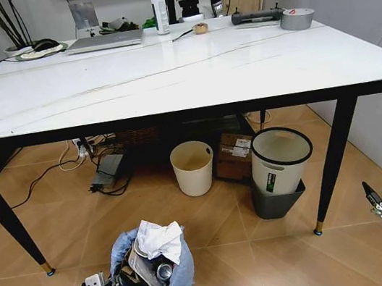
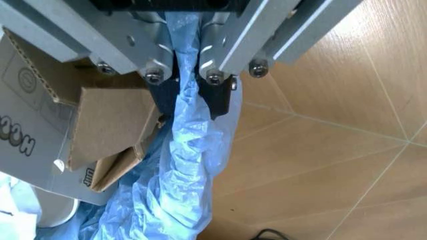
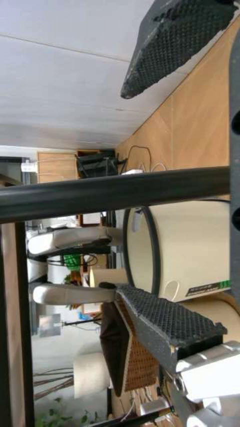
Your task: Pick up the trash bin and place the trash from the table into it.
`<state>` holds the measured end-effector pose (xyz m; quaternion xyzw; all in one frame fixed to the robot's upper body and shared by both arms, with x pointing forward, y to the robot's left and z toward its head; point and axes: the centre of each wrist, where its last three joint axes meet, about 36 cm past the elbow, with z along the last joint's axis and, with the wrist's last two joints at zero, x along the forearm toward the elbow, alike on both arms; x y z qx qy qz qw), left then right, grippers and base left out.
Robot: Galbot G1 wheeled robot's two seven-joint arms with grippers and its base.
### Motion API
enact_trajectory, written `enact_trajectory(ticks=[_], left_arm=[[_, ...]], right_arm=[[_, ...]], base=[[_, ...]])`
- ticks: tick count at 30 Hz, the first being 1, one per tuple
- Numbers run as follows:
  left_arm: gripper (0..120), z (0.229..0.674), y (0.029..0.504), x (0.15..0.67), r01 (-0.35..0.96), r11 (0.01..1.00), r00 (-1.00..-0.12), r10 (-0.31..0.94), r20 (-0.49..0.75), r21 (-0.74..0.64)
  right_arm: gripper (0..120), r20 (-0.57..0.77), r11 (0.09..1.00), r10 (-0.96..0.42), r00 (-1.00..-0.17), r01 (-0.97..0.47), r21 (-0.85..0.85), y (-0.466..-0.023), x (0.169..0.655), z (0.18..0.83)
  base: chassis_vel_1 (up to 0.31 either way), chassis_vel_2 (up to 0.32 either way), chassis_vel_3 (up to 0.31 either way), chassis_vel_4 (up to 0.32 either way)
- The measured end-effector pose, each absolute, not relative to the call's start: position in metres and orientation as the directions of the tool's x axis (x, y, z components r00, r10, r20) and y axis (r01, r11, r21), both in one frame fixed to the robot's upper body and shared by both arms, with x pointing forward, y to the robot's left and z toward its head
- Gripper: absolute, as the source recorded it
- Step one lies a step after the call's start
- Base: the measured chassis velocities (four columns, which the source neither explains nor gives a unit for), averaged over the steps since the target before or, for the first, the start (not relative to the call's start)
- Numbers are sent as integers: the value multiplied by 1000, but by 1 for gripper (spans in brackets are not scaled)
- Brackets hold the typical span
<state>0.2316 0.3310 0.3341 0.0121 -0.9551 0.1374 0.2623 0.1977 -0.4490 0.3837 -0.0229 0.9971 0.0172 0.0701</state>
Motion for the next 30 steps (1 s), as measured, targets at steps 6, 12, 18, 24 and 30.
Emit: enact_trajectory(ticks=[6,12,18,24,30], left_arm=[[0,335,328,233,-104,959,-858,48,511,-265],[0,342,325,234,-120,952,-849,48,526,-280],[0,343,324,235,-127,953,-847,40,530,-274],[0,343,325,235,-125,955,-847,38,530,-268],[0,341,324,236,-122,958,-851,33,524,-259]], right_arm=[[100,-141,998,-43,-989,-48,31,-449,198,384],[100,-141,998,-43,-989,-48,31,-449,198,384],[100,-141,998,-43,-989,-48,31,-449,198,384],[100,-141,998,-43,-989,-48,31,-449,198,384],[100,-141,998,-43,-989,-48,31,-449,198,384]], base=[[0,0,0,0],[0,0,0,0],[0,0,0,0],[0,0,0,0],[0,0,0,0]])
